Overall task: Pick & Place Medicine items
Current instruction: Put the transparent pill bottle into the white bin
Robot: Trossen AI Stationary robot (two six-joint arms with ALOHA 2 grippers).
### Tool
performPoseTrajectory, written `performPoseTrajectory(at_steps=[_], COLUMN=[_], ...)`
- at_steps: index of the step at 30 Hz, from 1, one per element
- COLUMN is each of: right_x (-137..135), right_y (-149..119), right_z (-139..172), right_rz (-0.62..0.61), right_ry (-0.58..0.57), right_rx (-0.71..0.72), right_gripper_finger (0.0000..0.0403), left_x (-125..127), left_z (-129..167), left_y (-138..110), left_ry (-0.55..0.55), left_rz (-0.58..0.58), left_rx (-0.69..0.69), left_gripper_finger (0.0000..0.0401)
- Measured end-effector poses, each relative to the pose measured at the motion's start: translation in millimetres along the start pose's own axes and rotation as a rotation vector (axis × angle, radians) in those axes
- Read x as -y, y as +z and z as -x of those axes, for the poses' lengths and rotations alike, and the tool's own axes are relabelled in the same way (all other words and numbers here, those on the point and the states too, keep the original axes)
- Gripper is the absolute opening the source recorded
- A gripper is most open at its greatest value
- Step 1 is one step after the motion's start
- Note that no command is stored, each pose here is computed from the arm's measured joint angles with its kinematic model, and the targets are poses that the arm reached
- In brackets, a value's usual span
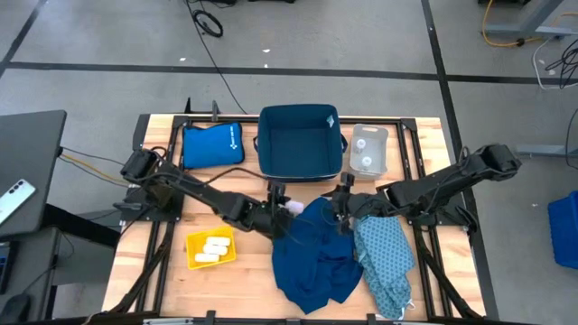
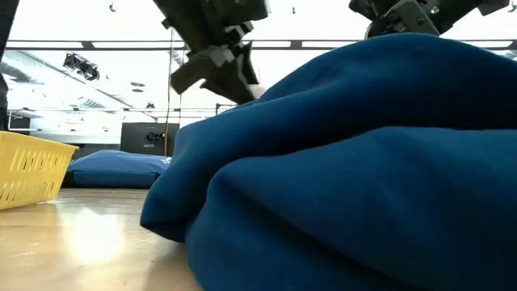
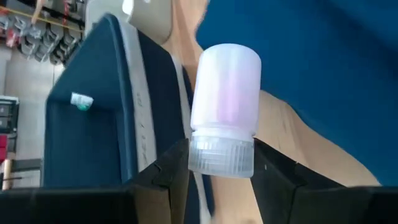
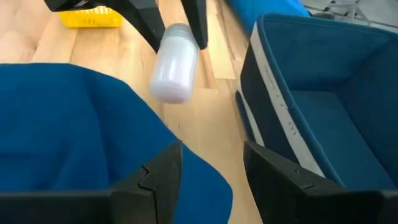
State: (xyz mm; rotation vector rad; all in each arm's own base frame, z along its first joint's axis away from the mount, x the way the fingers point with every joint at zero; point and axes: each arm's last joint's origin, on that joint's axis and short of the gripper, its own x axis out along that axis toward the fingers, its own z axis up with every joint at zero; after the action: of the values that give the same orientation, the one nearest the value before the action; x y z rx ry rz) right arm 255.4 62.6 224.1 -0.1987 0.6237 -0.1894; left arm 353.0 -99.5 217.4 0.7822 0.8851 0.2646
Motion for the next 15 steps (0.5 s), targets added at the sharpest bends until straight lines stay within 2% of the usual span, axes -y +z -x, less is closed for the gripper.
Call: performPoseTrajectory(at_steps=[4,11,15], right_x=[5,11,13], right_y=[1,2,5], right_z=[-2,-5,-6], right_rz=[-0.014,-0.001,-0.009], right_ry=[-0.014,-0.026,0.0], right_rx=[0.006,0.006,0.028], right_gripper_finger=[0.0191,0.0253,0.0262], left_x=[-9,-23,-32], left_z=[-7,-17,-24], left_y=[3,6,6], left_ry=[-0.008,0.016,-0.002], left_rz=[-0.015,-0.019,0.006], left_rx=[0.038,0.087,0.116], left_gripper_finger=[0.0141,0.0141,0.0141])
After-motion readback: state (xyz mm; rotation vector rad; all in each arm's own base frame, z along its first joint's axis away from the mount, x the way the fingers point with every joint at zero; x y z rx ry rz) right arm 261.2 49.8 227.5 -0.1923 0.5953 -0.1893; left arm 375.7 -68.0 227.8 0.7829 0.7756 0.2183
